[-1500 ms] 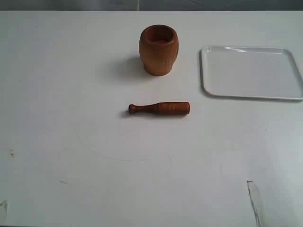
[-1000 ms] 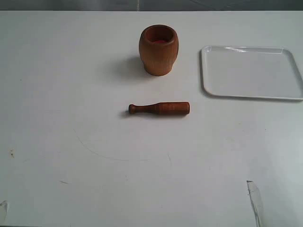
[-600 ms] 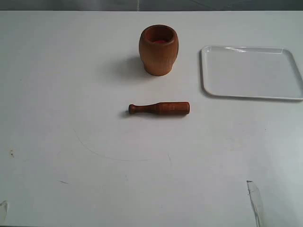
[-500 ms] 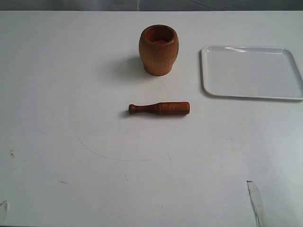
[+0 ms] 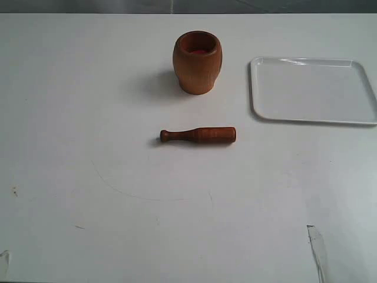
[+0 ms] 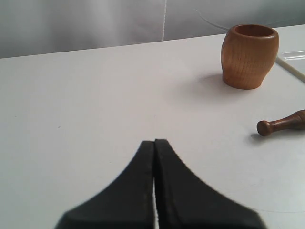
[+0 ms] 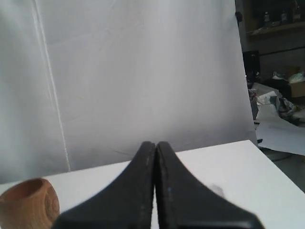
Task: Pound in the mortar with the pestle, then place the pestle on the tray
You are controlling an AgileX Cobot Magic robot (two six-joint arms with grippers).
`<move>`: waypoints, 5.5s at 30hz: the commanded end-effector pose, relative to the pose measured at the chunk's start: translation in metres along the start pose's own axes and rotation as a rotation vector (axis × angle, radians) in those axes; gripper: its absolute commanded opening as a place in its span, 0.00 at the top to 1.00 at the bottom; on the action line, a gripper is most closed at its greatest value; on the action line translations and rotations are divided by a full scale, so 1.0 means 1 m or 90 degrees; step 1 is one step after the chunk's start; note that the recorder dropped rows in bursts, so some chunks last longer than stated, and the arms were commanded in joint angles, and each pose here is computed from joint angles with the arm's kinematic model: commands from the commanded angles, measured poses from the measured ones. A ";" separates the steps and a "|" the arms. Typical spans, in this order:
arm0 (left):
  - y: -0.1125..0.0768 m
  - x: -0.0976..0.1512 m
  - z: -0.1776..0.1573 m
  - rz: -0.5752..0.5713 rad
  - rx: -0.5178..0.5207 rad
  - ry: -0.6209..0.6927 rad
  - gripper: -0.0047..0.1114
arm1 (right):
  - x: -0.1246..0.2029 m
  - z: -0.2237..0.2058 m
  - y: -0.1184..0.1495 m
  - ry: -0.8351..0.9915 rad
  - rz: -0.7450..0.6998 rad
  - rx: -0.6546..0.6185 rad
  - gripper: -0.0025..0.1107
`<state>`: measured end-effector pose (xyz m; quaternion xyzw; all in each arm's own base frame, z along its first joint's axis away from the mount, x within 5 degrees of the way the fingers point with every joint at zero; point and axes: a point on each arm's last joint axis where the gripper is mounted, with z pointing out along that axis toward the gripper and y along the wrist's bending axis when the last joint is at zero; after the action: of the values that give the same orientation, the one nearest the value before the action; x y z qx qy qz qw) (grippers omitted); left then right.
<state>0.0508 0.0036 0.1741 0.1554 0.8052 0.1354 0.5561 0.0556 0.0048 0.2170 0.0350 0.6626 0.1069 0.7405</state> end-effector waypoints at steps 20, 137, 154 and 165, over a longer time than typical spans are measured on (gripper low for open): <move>-0.001 0.000 0.000 -0.008 0.005 -0.005 0.96 | -0.146 0.001 0.029 -0.128 -0.155 -0.010 0.98; -0.001 0.000 0.000 -0.008 0.005 -0.005 0.96 | 0.049 0.266 0.197 -0.098 -0.012 -0.336 0.98; -0.001 0.000 0.000 -0.008 0.005 -0.005 0.96 | 0.110 0.316 0.194 -0.033 0.048 -0.433 0.98; -0.001 0.000 0.000 -0.008 0.005 -0.005 0.96 | 0.186 0.314 0.178 0.085 0.016 -0.387 0.98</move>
<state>0.0508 0.0036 0.1741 0.1554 0.8052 0.1354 0.5561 0.3612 0.2477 0.1247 -0.1903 0.6283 0.3248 0.6808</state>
